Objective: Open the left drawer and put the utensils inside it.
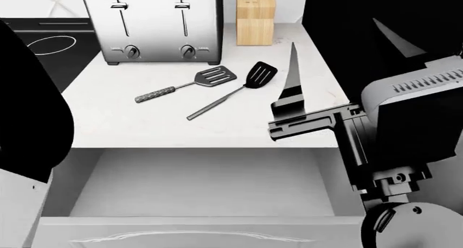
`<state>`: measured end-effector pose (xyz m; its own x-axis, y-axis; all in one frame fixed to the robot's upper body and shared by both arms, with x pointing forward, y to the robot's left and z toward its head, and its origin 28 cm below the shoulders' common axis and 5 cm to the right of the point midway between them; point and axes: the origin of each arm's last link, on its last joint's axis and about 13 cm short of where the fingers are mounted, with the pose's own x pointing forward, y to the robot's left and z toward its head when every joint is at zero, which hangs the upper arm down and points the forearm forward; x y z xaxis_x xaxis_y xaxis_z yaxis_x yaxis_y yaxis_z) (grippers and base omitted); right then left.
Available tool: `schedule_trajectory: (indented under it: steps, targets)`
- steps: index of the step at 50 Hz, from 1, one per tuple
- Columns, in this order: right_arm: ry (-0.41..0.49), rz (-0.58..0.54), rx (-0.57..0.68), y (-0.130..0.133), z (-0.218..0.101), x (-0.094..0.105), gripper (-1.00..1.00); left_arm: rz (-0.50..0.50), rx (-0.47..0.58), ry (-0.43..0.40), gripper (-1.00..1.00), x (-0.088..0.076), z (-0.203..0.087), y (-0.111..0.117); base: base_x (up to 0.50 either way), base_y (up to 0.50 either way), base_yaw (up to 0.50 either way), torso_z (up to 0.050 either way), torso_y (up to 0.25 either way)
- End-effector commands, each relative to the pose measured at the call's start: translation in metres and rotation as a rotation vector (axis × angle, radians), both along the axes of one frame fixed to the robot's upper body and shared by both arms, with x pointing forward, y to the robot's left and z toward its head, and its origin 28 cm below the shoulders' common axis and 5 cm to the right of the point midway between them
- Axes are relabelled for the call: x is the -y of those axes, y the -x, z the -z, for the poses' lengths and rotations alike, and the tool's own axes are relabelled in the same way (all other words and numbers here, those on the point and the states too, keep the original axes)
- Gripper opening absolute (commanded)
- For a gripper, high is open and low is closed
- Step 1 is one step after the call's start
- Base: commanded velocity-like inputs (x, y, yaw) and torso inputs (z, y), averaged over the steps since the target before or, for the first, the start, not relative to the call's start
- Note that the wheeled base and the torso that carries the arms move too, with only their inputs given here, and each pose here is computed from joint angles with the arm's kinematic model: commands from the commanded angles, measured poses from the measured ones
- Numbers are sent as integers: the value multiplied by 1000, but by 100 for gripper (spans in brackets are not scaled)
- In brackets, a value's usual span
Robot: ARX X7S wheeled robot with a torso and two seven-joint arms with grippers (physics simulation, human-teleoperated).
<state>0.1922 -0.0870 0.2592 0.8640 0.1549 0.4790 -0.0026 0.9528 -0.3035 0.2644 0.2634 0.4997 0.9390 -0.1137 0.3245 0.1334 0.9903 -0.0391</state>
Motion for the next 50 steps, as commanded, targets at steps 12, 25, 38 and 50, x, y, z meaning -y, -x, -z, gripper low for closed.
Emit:
schedule_trajectory:
  steps: [12,25,38,50]
  targets:
    - [36,-2,6,2,3,1,100,6,-4,13,100,0,-1,1,112,0,0,0,0]
    - [39,2,3,2,4,1,100,9,-1,20,100,-1,-3,4,0,0,0,0,0]
    - [44,8,0,2,5,1,100,12,-1,22,100,-1,-4,5,0,28,0,0,0]
    - [47,9,-1,2,5,1,100,13,-2,22,100,-1,-4,4,0,96,0,0,0]
